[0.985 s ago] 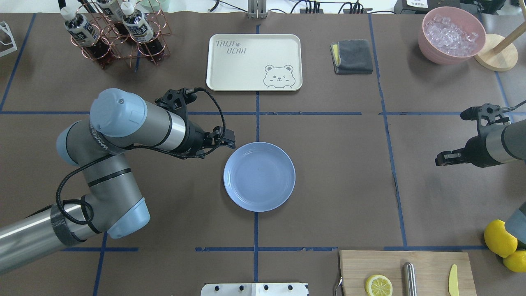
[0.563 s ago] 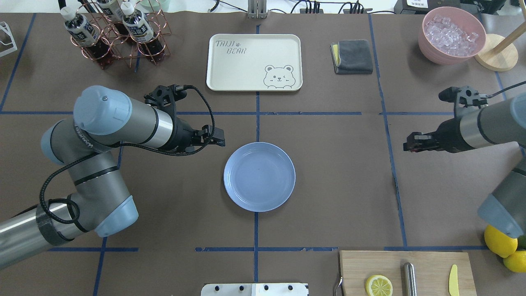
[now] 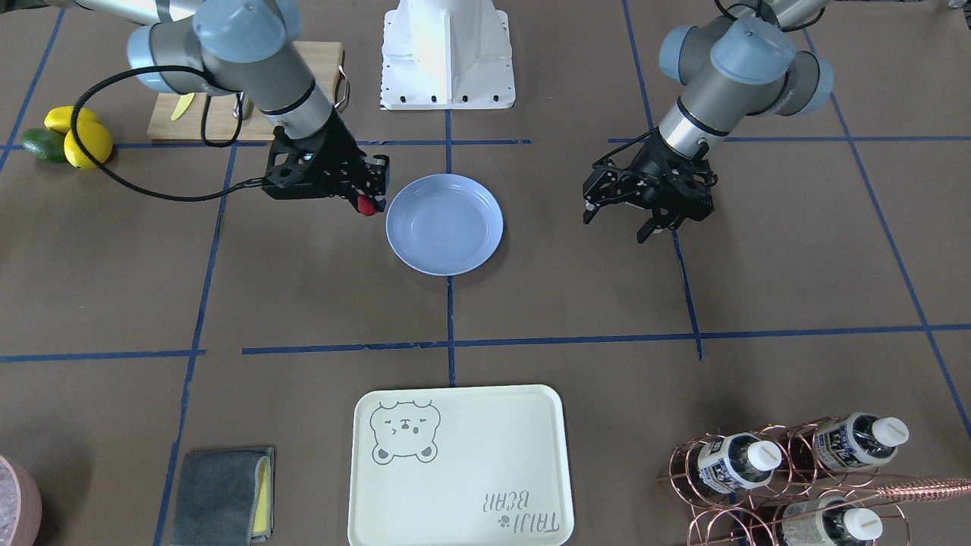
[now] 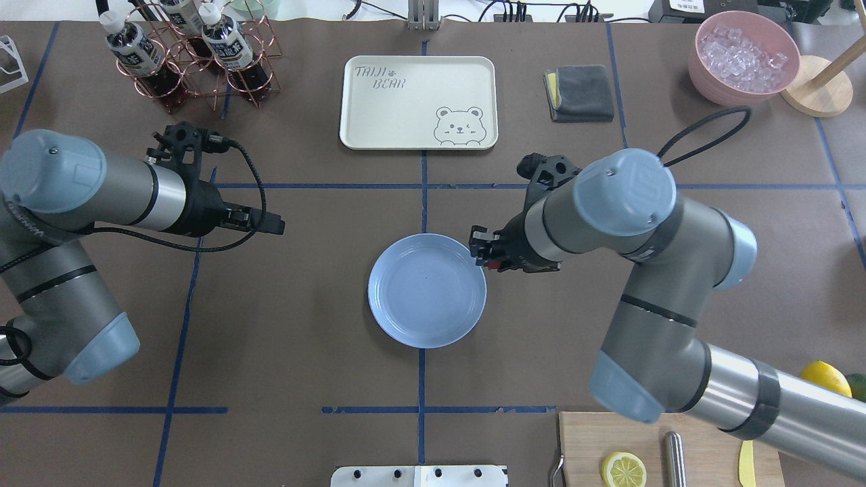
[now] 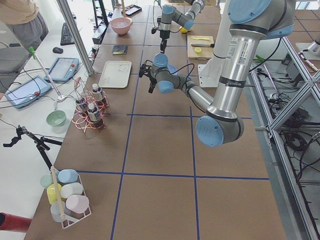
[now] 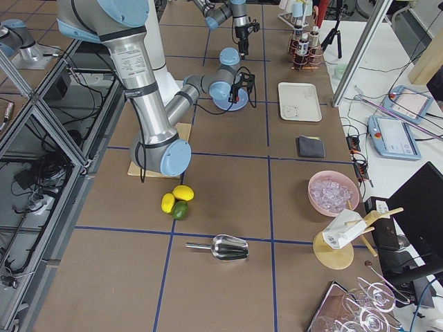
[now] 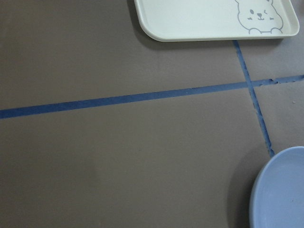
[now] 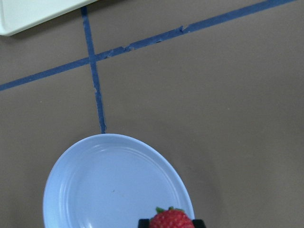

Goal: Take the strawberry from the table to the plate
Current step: 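Carry the red strawberry with the right gripper over the blue plate, then lower the strawberry onto the plate and open the right gripper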

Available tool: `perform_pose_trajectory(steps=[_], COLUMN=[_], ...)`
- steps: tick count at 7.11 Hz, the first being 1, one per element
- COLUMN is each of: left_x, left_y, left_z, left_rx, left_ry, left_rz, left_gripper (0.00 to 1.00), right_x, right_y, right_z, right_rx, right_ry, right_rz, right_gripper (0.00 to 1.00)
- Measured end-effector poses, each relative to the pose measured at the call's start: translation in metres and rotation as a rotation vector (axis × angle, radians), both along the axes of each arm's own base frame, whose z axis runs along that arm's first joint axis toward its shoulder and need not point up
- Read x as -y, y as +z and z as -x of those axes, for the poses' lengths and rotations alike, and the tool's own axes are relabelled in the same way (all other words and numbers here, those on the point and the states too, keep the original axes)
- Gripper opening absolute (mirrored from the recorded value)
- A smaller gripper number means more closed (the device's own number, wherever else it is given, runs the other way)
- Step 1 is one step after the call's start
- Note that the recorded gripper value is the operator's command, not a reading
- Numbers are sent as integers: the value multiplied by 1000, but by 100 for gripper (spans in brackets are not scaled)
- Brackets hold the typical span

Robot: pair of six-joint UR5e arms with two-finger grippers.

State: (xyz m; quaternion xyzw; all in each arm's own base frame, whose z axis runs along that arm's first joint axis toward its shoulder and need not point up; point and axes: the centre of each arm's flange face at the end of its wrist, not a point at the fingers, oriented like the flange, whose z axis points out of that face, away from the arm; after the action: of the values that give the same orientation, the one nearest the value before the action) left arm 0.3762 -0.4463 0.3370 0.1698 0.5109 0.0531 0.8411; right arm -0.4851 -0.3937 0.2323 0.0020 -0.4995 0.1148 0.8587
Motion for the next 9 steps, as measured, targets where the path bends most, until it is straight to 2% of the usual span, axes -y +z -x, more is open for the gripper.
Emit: perform_pose_trajectory(steps=[2, 4, 7, 9], left_x=[1, -1, -1, -1], left_y=[14, 13, 11, 12], left_z=[20, 26, 25, 24], left_rx=[27, 24, 22, 23], left_ry=[-2, -4, -4, -4], left_rz=[-27, -35, -35, -34], left_gripper=[100, 100, 100, 100], right_x=[-4, -1, 1, -1], right_y=[-22, -30, -15, -14], right_z=[63, 101, 132, 139], right_rx=[-65, -118, -181, -190], right_ry=[17, 10, -3, -10], right_rz=[22, 41, 59, 59], right_gripper=[0, 0, 0, 0])
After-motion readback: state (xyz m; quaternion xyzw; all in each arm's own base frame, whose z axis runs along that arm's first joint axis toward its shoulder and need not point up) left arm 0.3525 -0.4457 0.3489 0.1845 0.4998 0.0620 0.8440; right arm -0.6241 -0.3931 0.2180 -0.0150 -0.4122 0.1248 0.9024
